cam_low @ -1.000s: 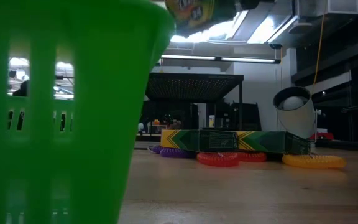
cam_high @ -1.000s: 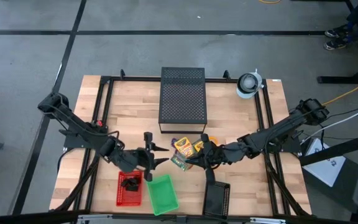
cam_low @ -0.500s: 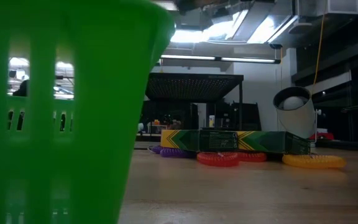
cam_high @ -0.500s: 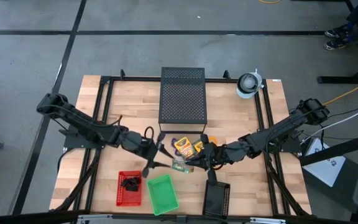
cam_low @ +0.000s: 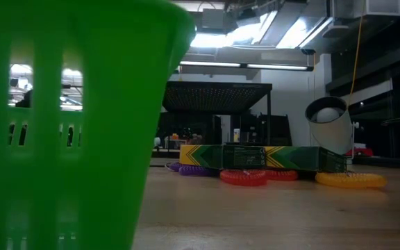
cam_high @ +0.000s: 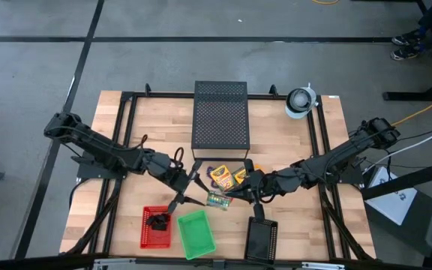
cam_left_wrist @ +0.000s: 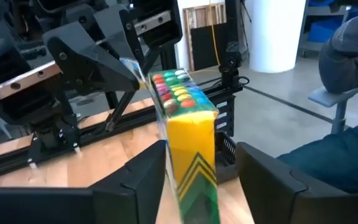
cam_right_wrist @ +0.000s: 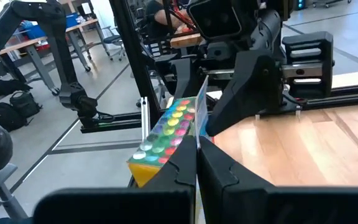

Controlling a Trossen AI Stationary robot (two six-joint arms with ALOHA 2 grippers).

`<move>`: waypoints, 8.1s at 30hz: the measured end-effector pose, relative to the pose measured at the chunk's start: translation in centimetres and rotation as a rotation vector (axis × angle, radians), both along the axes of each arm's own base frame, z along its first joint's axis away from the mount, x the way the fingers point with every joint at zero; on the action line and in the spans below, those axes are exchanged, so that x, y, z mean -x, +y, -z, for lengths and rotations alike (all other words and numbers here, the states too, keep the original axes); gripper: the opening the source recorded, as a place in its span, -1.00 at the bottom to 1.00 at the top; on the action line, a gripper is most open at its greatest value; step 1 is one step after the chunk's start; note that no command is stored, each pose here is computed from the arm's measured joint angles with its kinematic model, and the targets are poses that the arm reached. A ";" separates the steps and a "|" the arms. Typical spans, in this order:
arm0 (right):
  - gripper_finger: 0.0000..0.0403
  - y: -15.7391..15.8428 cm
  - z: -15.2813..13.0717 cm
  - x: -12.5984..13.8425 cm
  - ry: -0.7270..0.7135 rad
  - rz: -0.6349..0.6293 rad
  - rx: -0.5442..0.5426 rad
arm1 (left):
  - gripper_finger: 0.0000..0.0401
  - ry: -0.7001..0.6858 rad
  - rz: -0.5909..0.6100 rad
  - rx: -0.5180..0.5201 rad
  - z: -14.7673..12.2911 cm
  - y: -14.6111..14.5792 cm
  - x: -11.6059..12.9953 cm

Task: Pick & Place Office Desk Supplies
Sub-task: Put the crayon box into the green bin

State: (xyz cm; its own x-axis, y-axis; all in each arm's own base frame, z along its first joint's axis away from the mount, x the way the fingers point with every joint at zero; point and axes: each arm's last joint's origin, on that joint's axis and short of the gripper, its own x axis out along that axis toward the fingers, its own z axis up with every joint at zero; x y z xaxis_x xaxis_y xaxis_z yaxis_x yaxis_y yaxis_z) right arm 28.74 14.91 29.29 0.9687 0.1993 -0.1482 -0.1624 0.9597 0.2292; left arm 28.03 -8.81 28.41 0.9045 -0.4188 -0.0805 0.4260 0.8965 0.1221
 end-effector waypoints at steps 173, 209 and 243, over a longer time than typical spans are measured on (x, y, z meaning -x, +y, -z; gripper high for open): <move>-0.03 2.8 -0.2 0.7 -0.129 0.179 -0.023 | -0.89 0.769 0.498 -0.985 3.8 -14.9 -2.8; -0.03 2.8 -0.1 0.6 -0.128 0.176 -0.022 | -0.44 0.860 0.464 -0.988 6.2 -14.7 -3.2; -0.03 5.9 -0.4 3.1 -0.167 0.184 0.137 | -0.41 0.540 -0.232 -0.681 -4.8 -1.7 -3.9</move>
